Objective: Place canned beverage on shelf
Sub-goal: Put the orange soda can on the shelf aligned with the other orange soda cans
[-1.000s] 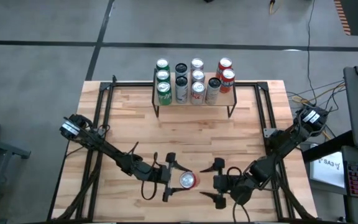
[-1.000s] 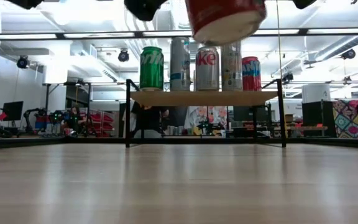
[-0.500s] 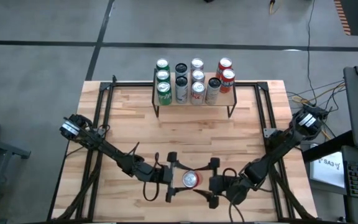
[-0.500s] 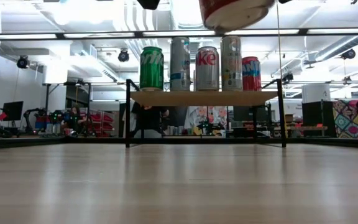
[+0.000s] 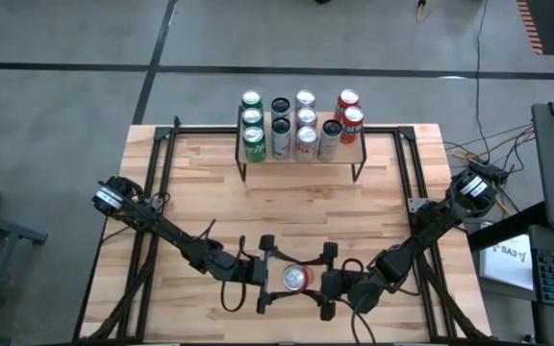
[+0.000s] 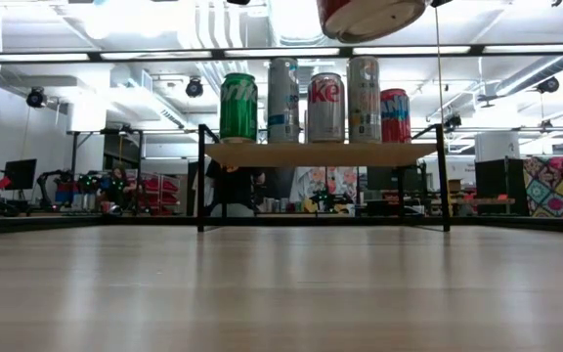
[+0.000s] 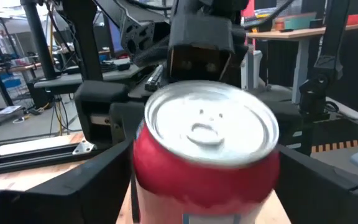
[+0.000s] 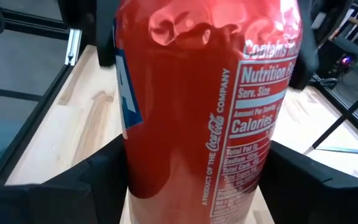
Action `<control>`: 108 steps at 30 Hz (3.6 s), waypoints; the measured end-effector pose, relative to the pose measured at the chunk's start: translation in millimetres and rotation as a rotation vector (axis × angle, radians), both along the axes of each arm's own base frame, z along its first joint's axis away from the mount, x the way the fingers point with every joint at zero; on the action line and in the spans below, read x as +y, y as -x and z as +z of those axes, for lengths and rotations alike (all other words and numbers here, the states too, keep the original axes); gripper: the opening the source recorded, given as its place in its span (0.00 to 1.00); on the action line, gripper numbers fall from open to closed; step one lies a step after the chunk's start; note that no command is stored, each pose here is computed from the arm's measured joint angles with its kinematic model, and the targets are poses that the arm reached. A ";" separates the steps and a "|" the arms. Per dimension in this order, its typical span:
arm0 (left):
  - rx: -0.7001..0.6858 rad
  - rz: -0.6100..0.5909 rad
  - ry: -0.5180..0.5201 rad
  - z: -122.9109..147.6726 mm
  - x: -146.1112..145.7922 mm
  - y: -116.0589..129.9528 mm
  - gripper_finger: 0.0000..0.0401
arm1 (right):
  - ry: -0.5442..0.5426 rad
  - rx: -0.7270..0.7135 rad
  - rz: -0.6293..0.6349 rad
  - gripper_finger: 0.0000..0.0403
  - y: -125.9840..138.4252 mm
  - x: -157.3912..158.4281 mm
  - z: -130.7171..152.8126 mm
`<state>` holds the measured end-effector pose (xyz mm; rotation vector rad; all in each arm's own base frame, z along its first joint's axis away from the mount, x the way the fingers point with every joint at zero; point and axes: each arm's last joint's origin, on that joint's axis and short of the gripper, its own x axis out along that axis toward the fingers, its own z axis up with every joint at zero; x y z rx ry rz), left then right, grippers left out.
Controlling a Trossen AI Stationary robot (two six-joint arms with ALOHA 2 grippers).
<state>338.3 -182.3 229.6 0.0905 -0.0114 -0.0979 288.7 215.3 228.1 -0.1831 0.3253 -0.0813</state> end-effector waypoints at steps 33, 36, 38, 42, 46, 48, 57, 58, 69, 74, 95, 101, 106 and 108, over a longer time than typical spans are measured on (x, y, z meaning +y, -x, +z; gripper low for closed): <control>0.076 0.040 -0.288 39.9 39.9 36.7 0.88 | 0.039 -0.169 -0.112 0.68 40.2 -94.0 33.1; 0.052 0.071 -0.268 38.5 52.2 38.5 0.88 | 0.031 -0.239 -0.124 0.68 46.7 -105.9 28.7; 0.009 0.070 -0.241 39.7 61.2 39.5 0.88 | 0.035 -0.286 -0.135 0.68 49.7 -111.1 24.4; -0.071 0.081 -0.199 41.8 78.0 38.2 0.88 | 0.039 -0.380 -0.093 0.68 53.7 -115.8 20.7; -0.133 0.079 -0.161 42.8 94.6 30.3 0.88 | 0.047 -0.422 -0.053 0.68 54.1 -116.6 23.6; -0.160 0.057 -0.145 39.7 100.4 24.5 0.88 | 0.062 -0.422 -0.059 0.68 53.0 -117.9 25.0; -0.225 0.029 -0.114 41.1 122.7 17.0 0.88 | 0.092 -0.428 -0.080 0.68 49.3 -122.8 29.7; -0.226 0.033 -0.118 41.1 124.4 16.6 0.88 | 0.093 -0.426 -0.084 0.68 49.0 -123.6 29.6; -0.154 0.021 -0.151 10.6 127.1 0.7 0.88 | 0.049 -0.449 -0.093 0.68 48.9 -124.4 31.4; -0.160 0.065 -0.147 -4.3 128.2 -7.1 0.88 | 0.047 -0.453 -0.092 0.68 48.9 -124.4 31.9; -0.207 0.055 -0.100 -4.2 129.1 -26.0 0.88 | 0.047 -0.435 -0.089 0.68 48.6 -124.1 30.0; -0.182 0.055 -0.104 -4.6 128.4 -32.6 0.88 | 0.046 -0.434 -0.086 0.68 48.5 -124.0 30.0; -0.174 0.056 -0.106 -8.6 127.5 -38.8 0.88 | 0.043 -0.432 -0.086 0.68 48.5 -124.0 29.6; -0.173 0.056 -0.106 -9.1 127.2 -40.7 0.88 | 0.039 -0.432 -0.087 0.68 48.5 -124.0 29.6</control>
